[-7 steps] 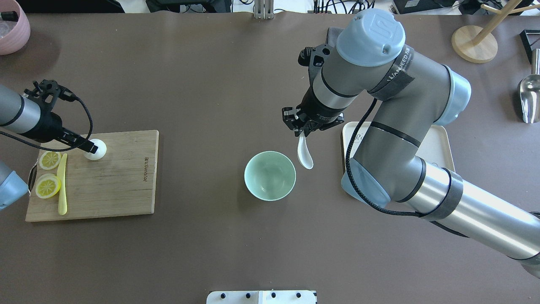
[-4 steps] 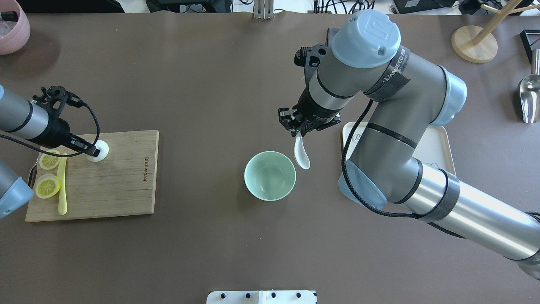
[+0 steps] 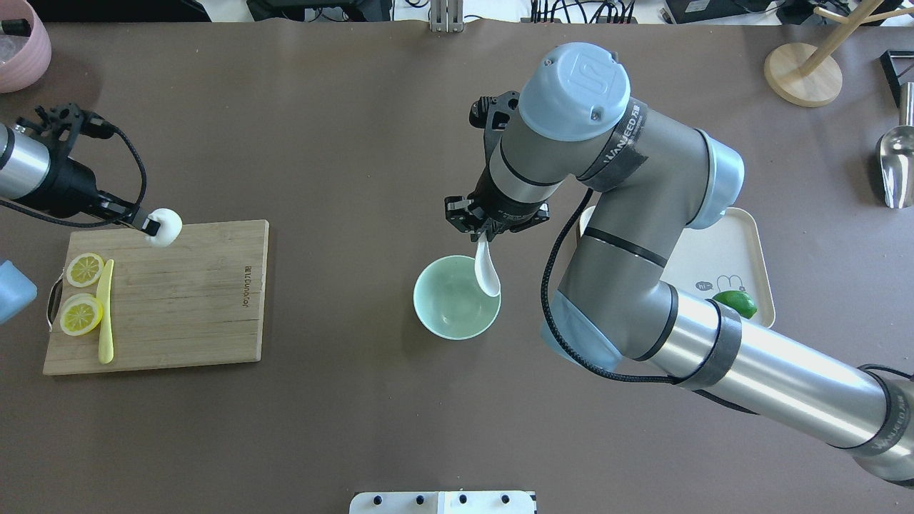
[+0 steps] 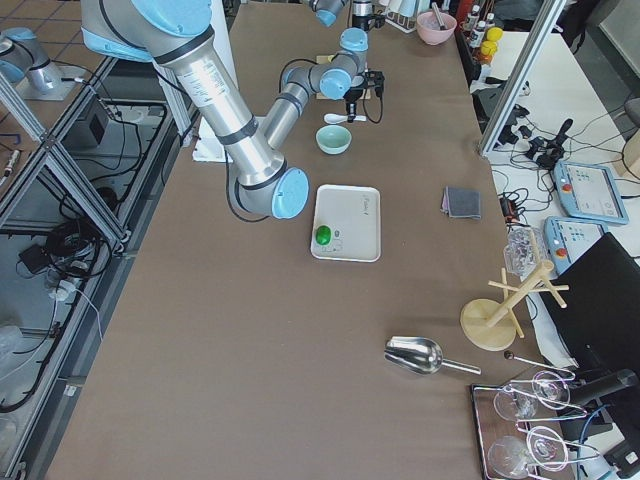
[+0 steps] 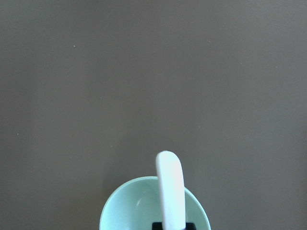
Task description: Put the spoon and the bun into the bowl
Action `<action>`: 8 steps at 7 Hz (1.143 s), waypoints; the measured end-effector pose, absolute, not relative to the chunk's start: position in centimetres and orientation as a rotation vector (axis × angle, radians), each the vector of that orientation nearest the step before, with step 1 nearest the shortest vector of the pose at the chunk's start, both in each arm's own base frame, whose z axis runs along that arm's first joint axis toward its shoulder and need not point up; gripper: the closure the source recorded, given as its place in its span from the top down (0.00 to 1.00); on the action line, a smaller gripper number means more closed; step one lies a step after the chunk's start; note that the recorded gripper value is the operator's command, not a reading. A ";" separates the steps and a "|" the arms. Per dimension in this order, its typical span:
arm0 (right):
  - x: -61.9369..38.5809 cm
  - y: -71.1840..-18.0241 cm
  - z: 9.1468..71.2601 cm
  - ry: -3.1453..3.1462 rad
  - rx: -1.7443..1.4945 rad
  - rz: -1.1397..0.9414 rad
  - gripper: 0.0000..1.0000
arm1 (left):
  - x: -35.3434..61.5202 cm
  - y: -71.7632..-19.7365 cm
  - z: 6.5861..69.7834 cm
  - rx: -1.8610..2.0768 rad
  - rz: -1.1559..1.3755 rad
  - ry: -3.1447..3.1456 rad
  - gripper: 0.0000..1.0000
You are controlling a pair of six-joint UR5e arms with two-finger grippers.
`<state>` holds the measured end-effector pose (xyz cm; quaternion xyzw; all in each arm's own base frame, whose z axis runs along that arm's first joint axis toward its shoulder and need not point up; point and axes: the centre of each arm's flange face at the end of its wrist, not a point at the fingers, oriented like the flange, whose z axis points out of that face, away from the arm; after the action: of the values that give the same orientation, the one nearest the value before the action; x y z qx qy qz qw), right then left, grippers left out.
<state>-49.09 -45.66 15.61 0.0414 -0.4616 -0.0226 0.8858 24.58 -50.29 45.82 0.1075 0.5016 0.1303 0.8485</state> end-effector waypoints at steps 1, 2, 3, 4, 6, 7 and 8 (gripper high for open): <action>-51.3 -45.8 16.9 -0.960 0.097 -0.041 0.00 | 23.7 -51.7 44.5 0.224 0.254 1.061 0.00; -53.4 -46.0 18.2 -0.964 0.109 -0.027 0.00 | 23.4 -52.6 43.3 0.225 0.243 1.061 0.00; -54.9 -45.8 19.0 -0.969 0.114 -0.018 0.00 | 23.2 -53.1 42.7 0.227 0.234 1.061 0.00; -56.0 -45.1 19.1 -0.976 0.107 -0.009 0.09 | 23.1 -53.3 42.6 0.228 0.229 1.059 0.00; -57.0 -44.1 18.9 -0.984 0.095 -0.001 1.00 | 23.0 -53.4 42.5 0.228 0.227 1.060 0.00; -56.9 -44.0 18.8 -0.986 0.093 0.000 1.00 | 23.0 -53.4 42.5 0.227 0.226 1.060 0.00; -56.6 -43.7 18.5 -0.992 0.092 0.000 1.00 | 23.0 -53.5 42.4 0.228 0.227 1.061 0.00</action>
<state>-56.58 -43.70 18.51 0.0441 -0.4756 -0.0002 0.8785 23.05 -53.48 42.39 0.1082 0.5037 0.1075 0.8503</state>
